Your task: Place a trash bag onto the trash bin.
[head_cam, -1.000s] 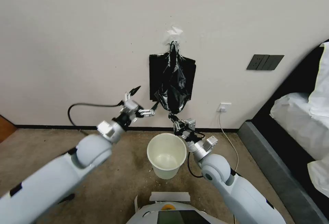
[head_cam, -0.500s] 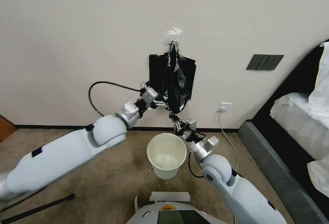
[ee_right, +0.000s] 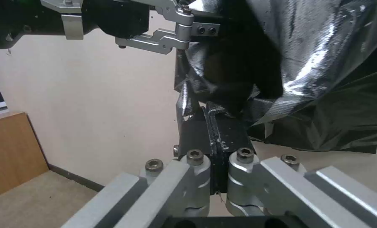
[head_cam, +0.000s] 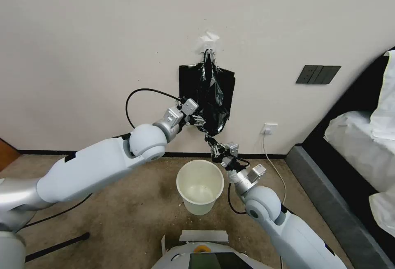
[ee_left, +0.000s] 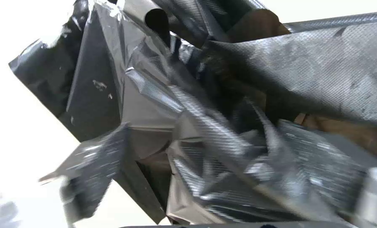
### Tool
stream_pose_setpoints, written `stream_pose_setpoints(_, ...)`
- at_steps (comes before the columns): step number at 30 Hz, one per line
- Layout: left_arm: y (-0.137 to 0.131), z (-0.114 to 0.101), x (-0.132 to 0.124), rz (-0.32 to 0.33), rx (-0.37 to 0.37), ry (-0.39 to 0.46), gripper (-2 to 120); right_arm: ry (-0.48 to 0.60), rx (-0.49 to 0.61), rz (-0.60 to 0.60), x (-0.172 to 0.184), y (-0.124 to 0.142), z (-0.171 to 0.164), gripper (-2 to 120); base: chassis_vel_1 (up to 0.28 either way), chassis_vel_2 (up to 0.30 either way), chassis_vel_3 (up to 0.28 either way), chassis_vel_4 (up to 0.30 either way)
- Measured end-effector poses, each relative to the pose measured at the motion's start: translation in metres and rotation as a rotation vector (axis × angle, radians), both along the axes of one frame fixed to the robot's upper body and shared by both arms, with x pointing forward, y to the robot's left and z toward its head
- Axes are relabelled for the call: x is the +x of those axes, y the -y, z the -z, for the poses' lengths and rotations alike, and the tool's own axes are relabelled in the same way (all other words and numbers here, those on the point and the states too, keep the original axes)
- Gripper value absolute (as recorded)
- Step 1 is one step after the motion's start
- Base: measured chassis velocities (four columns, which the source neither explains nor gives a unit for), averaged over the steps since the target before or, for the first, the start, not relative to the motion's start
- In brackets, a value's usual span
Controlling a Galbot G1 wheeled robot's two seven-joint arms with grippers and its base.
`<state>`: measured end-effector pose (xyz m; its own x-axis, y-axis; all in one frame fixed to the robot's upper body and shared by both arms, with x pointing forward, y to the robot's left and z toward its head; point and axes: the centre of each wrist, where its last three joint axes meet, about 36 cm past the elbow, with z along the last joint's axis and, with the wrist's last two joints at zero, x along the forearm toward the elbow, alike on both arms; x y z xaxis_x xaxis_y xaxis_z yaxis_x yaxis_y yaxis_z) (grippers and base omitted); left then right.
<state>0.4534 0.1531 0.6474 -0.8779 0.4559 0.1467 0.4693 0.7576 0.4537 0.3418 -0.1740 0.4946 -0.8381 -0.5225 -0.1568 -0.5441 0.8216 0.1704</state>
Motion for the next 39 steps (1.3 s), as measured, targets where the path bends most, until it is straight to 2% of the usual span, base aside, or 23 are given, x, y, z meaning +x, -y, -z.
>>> stream_pose_setpoints(3, -0.004, 0.001, 0.001, -0.028, 0.001, 0.012, 67, 0.000, 0.004, -0.004, -0.001, -0.001, -0.001, 0, 0.000, 0.000, 0.000, 0.000)
stream_pose_setpoints(5, -0.006, 0.000, 0.001, -0.035, 0.002, 0.018, 64, -0.001, 0.005, -0.005, -0.001, -0.001, -0.001, 0, 0.000, 0.000, 0.000, 0.000)
stream_pose_setpoints(7, -0.011, -0.003, 0.001, -0.047, 0.000, 0.036, 52, 0.000, 0.006, -0.007, 0.000, -0.002, -0.001, 0, 0.000, 0.000, 0.000, 0.000)
stream_pose_setpoints(11, -0.016, -0.004, 0.002, -0.060, -0.001, 0.045, 45, 0.000, 0.008, -0.007, 0.000, -0.002, -0.001, 0, 0.000, 0.000, 0.000, 0.000)
stream_pose_setpoints(13, -0.024, -0.005, 0.000, -0.076, -0.008, 0.051, 30, 0.001, 0.009, -0.008, 0.000, -0.003, -0.002, 0, 0.000, 0.000, 0.000, 0.000)
stream_pose_setpoints(14, -0.024, -0.005, 0.000, -0.076, -0.008, 0.051, 30, 0.001, 0.009, -0.008, 0.000, -0.003, -0.002, 0, 0.000, 0.000, 0.000, 0.000)
stream_pose_setpoints(15, -0.028, -0.004, -0.002, -0.081, -0.013, 0.049, 23, 0.001, 0.010, -0.009, 0.000, -0.003, -0.002, 0, 0.000, 0.000, 0.000, 0.000)
stream_pose_setpoints(18, -0.030, -0.003, -0.003, -0.085, -0.016, 0.044, 20, 0.001, 0.011, -0.009, 0.000, -0.003, -0.003, 0, 0.000, 0.000, 0.000, 0.000)
stream_pose_setpoints(19, -0.035, 0.001, -0.005, -0.091, -0.029, 0.034, 10, 0.003, 0.015, -0.012, -0.002, -0.004, -0.005, 0, 0.000, 0.000, 0.000, 0.000)
stream_pose_setpoints(21, -0.036, 0.005, -0.005, -0.091, -0.043, 0.031, 3, 0.004, 0.018, -0.013, -0.003, -0.003, -0.007, 0, 0.000, 0.000, 0.000, 0.000)
stream_pose_setpoints(23, -0.037, 0.006, -0.006, -0.088, -0.059, 0.034, 0, 0.006, 0.021, -0.012, -0.004, -0.003, -0.009, 0, 0.000, 0.000, 0.000, 0.000)
stream_pose_setpoints(30, -0.037, 0.009, -0.006, -0.078, -0.145, 0.061, 0, 0.020, 0.015, 0.010, -0.010, 0.006, -0.023, 0, 0.000, 0.000, 0.000, 0.000)
stream_pose_setpoints(32, -0.038, 0.009, -0.008, -0.079, -0.183, 0.069, 0, 0.030, -0.011, 0.037, -0.015, 0.013, -0.031, 10, 0.000, 0.000, 0.000, 0.000)
stream_pose_setpoints(34, -0.038, 0.009, -0.008, -0.079, -0.191, 0.071, 0, 0.036, -0.028, 0.046, -0.016, 0.016, -0.033, 13, 0.000, 0.000, 0.000, 0.000)
stream_pose_setpoints(36, -0.039, 0.008, -0.011, -0.078, -0.213, 0.081, 0, 0.061, -0.114, 0.090, -0.025, 0.027, -0.042, 26, 0.000, 0.000, 0.000, 0.000)
stream_pose_setpoints(38, -0.039, 0.008, -0.012, -0.077, -0.217, 0.082, 0, 0.068, -0.137, 0.105, -0.027, 0.030, -0.044, 28, 0.000, 0.000, 0.000, 0.000)
stream_pose_setpoints(39, -0.039, 0.008, -0.014, -0.075, -0.223, 0.083, 0, 0.083, -0.170, 0.126, -0.028, 0.034, -0.048, 33, 0.000, 0.000, 0.000, 0.000)
